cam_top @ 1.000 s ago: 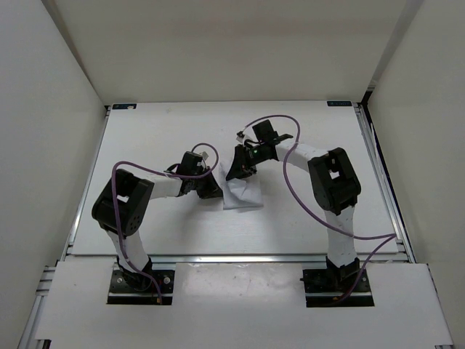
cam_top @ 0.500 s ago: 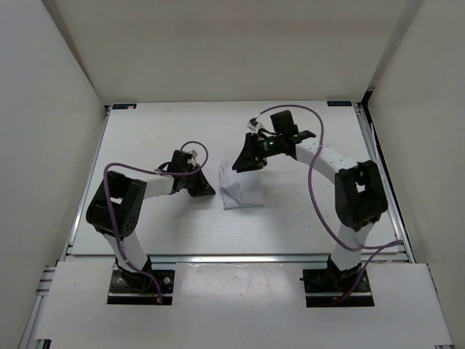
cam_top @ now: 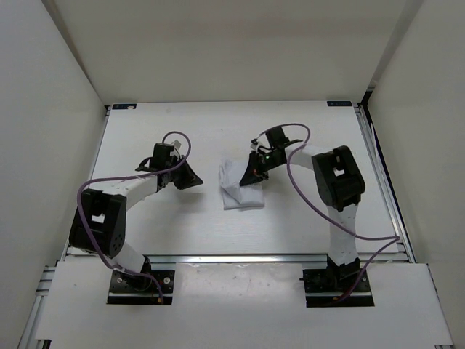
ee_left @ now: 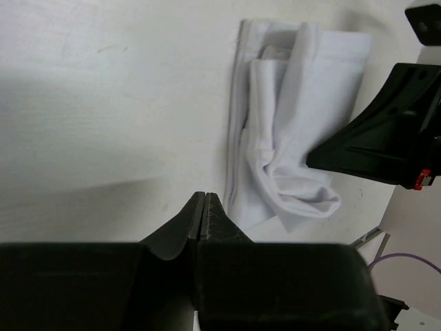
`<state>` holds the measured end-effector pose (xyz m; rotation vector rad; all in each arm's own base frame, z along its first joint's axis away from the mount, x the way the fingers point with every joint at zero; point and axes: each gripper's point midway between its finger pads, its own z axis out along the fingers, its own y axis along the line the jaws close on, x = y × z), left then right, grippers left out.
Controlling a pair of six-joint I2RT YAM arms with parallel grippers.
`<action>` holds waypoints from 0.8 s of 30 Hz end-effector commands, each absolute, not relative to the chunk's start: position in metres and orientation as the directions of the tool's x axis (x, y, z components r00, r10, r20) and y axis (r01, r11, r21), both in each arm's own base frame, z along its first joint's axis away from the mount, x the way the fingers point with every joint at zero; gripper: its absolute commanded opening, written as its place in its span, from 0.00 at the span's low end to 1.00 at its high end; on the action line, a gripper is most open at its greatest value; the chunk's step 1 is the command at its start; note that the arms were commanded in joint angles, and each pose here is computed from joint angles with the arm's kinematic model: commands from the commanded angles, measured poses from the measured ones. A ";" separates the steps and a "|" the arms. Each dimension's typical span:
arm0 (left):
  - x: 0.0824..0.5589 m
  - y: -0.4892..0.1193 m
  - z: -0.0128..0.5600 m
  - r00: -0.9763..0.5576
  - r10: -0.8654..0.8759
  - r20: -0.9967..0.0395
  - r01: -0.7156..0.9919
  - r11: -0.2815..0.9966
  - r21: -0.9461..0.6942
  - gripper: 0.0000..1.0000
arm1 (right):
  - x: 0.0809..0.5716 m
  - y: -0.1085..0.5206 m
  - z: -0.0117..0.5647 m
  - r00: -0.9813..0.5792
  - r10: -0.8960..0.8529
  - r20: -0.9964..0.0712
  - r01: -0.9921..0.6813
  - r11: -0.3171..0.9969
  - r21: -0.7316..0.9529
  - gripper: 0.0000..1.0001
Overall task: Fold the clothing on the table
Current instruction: Fold the skirt
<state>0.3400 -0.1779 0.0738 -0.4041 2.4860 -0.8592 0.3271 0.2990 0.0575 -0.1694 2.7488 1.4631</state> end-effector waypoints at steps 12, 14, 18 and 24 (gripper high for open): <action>0.319 -0.148 0.072 -0.817 -0.469 -0.334 -0.173 0.753 -0.635 0.03 | 0.235 0.334 0.127 -0.908 -0.373 -0.192 -0.354 0.436 0.828 0.00; 0.323 -0.153 0.078 -0.814 -0.473 -0.337 -0.160 0.740 -0.653 0.03 | 0.238 0.314 0.119 -0.933 -0.323 -0.161 -0.308 0.479 0.822 0.01; 0.322 -0.194 0.111 -0.848 -0.439 -0.297 -0.068 0.646 -0.761 0.03 | 0.281 0.284 0.117 -0.966 -0.179 -0.185 -0.253 0.537 0.804 0.00; 0.334 -0.280 0.177 -0.879 -0.367 -0.304 0.105 0.473 -0.875 0.00 | 0.325 0.262 0.126 -0.974 -0.007 -0.225 -0.190 0.559 0.807 0.00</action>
